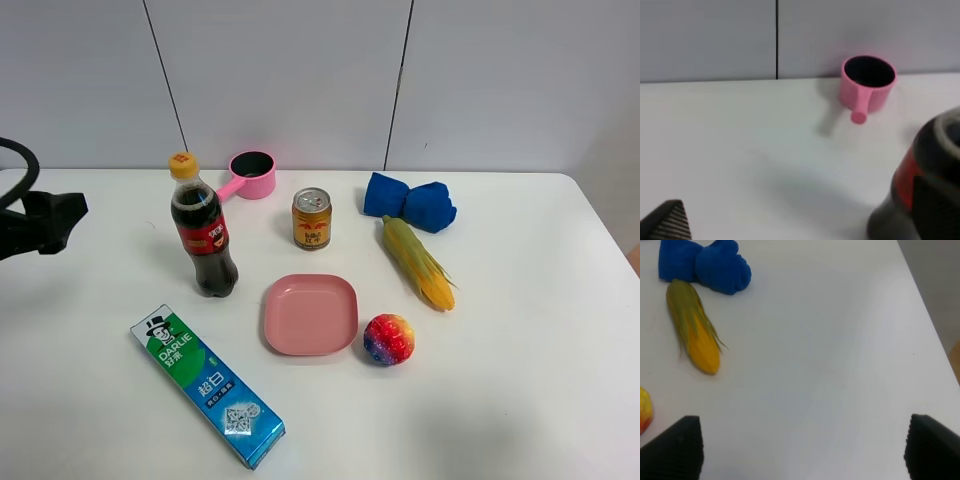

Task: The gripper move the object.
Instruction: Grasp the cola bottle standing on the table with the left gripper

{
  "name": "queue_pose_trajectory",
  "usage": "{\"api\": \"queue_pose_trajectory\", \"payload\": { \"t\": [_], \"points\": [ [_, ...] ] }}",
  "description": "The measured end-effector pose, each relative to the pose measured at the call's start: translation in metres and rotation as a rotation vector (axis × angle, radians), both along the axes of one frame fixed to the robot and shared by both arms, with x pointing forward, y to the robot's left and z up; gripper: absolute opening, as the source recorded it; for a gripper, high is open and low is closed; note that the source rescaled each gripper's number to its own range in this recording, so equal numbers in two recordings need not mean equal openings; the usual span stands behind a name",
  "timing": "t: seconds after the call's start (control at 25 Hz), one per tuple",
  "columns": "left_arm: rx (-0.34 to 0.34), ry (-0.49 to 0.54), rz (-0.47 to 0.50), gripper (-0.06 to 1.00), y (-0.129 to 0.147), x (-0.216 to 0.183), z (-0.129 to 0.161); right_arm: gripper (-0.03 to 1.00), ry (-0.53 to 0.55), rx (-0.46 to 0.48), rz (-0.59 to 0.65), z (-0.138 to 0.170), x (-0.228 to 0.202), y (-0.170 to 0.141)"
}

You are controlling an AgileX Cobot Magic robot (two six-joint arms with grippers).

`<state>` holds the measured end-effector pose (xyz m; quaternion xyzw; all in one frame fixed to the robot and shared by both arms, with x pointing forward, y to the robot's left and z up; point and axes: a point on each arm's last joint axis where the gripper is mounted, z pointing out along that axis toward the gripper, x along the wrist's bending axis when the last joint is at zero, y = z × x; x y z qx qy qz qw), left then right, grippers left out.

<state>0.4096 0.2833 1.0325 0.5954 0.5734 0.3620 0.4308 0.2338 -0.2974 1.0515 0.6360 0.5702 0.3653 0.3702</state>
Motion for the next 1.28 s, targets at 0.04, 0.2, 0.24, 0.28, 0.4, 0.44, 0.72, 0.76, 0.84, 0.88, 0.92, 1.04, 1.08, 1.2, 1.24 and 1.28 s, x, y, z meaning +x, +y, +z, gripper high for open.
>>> {"api": "queue_pose_trajectory", "payload": {
  "t": [0.04, 0.2, 0.24, 0.28, 0.4, 0.44, 0.72, 0.76, 0.84, 0.88, 0.92, 1.04, 1.08, 1.2, 1.24, 1.28],
  "points": [
    [-0.017, -0.005, 0.002, 1.00, -0.001, 0.000, 0.001, 1.00, 0.000, 0.000, 0.000, 0.000, 0.000, 0.000],
    [-0.026, -0.013, -0.060, 0.93, -0.014, 0.000, -0.007, 1.00, 0.000, 0.000, 0.000, 0.000, 0.000, 0.000],
    [-0.022, -0.007, -0.087, 0.89, -0.019, 0.000, -0.012, 1.00, 0.000, 0.000, 0.000, 0.000, 0.000, 0.000],
    [-0.018, -0.005, -0.109, 0.85, -0.024, 0.001, -0.016, 1.00, 0.000, 0.000, 0.000, 0.000, 0.000, 0.000],
    [-0.003, 0.012, -0.185, 0.80, -0.039, 0.001, -0.029, 1.00, 0.000, 0.000, 0.000, 0.000, 0.000, 0.000],
    [0.001, 0.017, -0.198, 0.79, -0.042, 0.001, -0.033, 1.00, 0.000, 0.000, 0.000, 0.000, 0.000, 0.000],
    [0.022, 0.028, -0.275, 0.78, -0.064, 0.006, -0.055, 1.00, 0.000, 0.000, 0.000, 0.000, 0.000, 0.000],
    [0.023, 0.016, -0.286, 0.78, -0.067, 0.006, -0.055, 1.00, 0.000, 0.000, 0.000, 0.000, 0.000, 0.000],
    [0.030, -0.003, -0.304, 0.77, -0.072, 0.008, -0.057, 1.00, 0.000, 0.000, 0.000, 0.000, 0.000, 0.000],
    [0.030, -0.013, -0.305, 0.77, -0.073, 0.009, -0.058, 1.00, 0.000, 0.000, 0.000, 0.000, 0.000, 0.000],
    [0.030, -0.016, -0.306, 0.77, -0.074, 0.010, -0.059, 1.00, 0.000, 0.000, 0.000, 0.000, 0.000, 0.000],
    [0.054, -0.005, -0.327, 0.77, -0.077, 0.013, -0.064, 1.00, 0.000, 0.000, 0.000, 0.000, 0.000, 0.000],
    [0.067, -0.006, -0.338, 0.77, -0.078, 0.013, -0.066, 1.00, 0.000, 0.000, 0.000, 0.000, 0.000, 0.000],
    [0.098, -0.064, -0.361, 0.77, -0.081, 0.018, -0.067, 1.00, 0.000, 0.000, 0.000, 0.000, 0.000, 0.000],
    [0.099, -0.095, -0.360, 0.77, -0.082, 0.020, -0.067, 1.00, 0.000, 0.000, 0.000, 0.000, 0.000, 0.000],
    [0.099, -0.116, -0.359, 0.77, -0.083, 0.022, -0.067, 1.00, 0.000, 0.000, 0.000, 0.000, 0.000, 0.000]
  ]
}}
